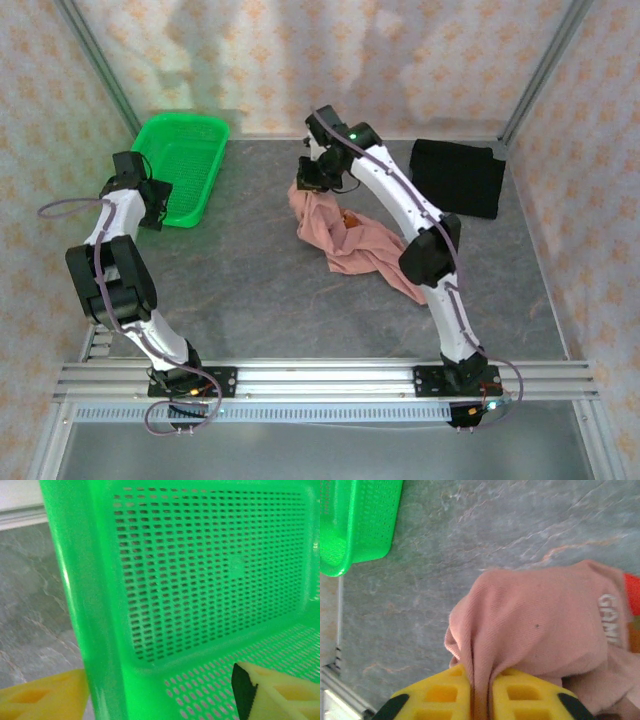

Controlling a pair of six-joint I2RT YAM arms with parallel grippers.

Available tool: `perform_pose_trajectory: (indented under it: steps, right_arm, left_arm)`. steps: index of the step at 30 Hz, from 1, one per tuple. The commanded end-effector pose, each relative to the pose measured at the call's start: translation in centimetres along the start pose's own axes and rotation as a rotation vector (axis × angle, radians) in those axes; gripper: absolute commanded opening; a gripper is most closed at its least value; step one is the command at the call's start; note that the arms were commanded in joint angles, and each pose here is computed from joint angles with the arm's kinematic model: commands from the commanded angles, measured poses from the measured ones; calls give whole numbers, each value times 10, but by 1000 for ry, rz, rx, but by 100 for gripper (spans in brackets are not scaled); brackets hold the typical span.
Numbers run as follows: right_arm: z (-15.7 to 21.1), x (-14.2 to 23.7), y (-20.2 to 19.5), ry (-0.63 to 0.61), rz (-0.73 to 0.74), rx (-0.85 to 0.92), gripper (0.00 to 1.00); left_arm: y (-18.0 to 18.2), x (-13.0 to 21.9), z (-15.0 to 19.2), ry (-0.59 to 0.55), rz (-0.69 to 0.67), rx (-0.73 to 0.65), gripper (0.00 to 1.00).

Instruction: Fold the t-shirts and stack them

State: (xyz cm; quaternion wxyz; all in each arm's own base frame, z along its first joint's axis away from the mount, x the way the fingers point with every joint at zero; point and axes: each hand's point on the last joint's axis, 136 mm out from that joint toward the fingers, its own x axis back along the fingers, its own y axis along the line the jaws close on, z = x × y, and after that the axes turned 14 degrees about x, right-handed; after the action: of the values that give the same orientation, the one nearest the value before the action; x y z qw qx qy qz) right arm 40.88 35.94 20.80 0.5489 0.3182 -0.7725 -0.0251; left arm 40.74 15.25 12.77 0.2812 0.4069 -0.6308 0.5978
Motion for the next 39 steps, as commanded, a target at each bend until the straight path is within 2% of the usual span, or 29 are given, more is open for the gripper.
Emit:
perform_pose_trajectory:
  steps: [1,4,7,9,13,17,19,21,25,30,36,39]
  right_arm:
    - [7,2,38,30,-114,26,28]
    - [5,10,62,27,-229,26,50]
    - [7,32,64,7,-222,62,62]
    - [10,48,45,0,-147,60,66]
    - [31,86,-17,25,100,48,71]
    - [60,115,-65,40,274,30,77]
    - [72,125,-78,6,280,-1,82]
    - [83,131,-84,-47,263,-26,86]
    - [100,138,-92,-157,231,-74,93]
    - [115,135,-101,-172,234,-100,94]
    - [120,136,-102,-212,232,-113,96]
    - [123,135,-102,-236,224,-127,97]
  left_arm:
    - [-13,28,20,53,56,-82,79]
    - [-19,45,35,81,77,-141,81]
    - [-32,65,60,133,125,-214,81]
    - [-39,81,84,159,143,-303,81]
    - [-33,106,145,229,145,-481,81]
    - [5,112,202,352,98,-599,81]
    - [35,109,217,406,51,-618,80]
    - [58,105,219,414,9,-632,79]
    - [82,100,225,463,-31,-685,75]
    - [105,95,255,529,-129,-917,66]
    - [125,92,283,536,-198,-1216,63]
    - [128,86,289,524,-216,-1274,61]
